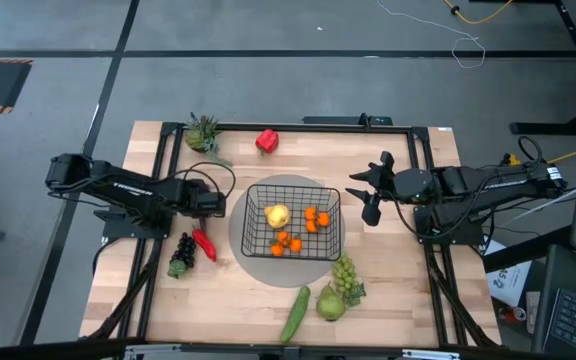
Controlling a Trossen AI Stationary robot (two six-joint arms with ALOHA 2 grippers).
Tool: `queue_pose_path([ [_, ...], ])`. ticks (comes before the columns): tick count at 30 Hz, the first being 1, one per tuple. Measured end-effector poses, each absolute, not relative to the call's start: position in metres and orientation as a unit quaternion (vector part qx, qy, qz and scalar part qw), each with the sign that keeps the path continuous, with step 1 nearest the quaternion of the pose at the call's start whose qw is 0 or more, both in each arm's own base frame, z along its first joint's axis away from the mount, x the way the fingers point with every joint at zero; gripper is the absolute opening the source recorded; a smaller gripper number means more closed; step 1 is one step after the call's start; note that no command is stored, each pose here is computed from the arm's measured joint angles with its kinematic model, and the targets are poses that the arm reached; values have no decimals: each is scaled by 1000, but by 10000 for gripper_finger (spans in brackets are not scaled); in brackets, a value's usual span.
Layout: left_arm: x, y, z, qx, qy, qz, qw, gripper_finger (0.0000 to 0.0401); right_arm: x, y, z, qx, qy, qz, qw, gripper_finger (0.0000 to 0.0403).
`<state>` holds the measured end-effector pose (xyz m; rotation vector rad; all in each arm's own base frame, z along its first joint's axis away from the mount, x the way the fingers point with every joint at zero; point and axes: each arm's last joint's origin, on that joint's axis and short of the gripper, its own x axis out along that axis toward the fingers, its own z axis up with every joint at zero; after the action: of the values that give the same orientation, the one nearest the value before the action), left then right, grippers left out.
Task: Build produce basket
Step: Put the purple eggplant into the black wire basket
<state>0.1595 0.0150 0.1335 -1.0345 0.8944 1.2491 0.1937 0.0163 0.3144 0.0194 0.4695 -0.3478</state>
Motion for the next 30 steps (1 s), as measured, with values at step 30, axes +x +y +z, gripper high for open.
queue_pose_path([
  [30,257,-18,308,-43,190,298,934,113,198,17,308,13,255,-176,951,174],
])
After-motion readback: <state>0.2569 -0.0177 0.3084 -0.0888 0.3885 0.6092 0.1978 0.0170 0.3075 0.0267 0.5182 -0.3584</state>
